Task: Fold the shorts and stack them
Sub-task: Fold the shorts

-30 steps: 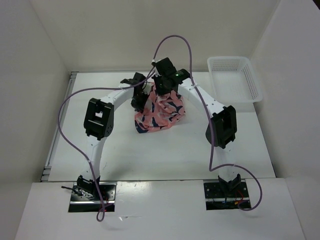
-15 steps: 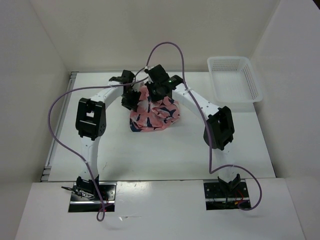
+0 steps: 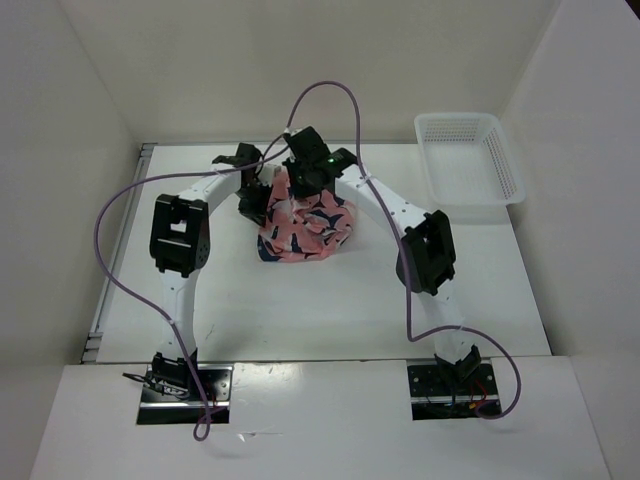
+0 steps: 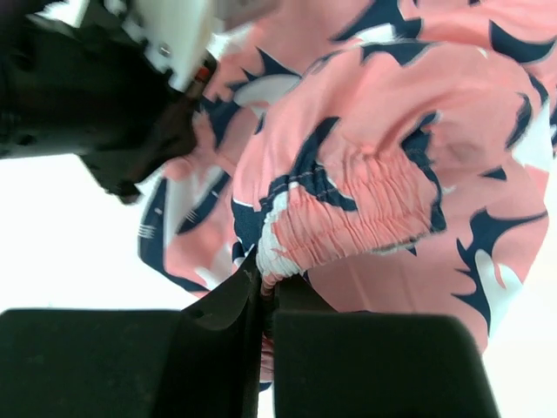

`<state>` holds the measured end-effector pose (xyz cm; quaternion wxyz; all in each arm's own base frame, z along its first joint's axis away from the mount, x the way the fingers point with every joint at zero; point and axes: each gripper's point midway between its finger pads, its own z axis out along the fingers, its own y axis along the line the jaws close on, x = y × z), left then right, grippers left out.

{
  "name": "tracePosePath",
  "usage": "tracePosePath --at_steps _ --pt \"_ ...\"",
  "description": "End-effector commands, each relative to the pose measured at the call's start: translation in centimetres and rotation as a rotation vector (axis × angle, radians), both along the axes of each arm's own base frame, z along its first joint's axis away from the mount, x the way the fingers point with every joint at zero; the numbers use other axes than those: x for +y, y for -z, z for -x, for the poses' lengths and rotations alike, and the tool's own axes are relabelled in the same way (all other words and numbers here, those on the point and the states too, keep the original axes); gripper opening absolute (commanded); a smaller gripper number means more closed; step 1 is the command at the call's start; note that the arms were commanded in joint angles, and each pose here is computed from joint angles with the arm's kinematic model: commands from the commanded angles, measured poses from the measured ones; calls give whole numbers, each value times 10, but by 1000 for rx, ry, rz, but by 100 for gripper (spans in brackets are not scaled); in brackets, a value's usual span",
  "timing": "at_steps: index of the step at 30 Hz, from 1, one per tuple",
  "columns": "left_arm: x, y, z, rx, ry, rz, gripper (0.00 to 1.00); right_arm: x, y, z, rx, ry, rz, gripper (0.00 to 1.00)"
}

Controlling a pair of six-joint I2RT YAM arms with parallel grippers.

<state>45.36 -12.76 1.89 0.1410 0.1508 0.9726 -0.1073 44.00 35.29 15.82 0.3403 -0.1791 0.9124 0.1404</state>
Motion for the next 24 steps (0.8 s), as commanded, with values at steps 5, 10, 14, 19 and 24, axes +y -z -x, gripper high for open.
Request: tracePosePath --at_steps 5,10,14,19,24 --pt "-18 21 6 71 31 132 13 62 -11 2 -38 -46 -108 0" --pt "-13 22 7 72 22 132 13 67 22 4 -7 -58 -59 30" --pt "5 15 0 46 -16 113 16 73 26 8 -7 -130 -61 66" --pt "23 2 -8 1 -51 59 27 105 -19 37 -38 -371 -181 86" --pt "36 -36 -15 -85 -76 24 48 87 -64 36 -160 -359 -161 76"
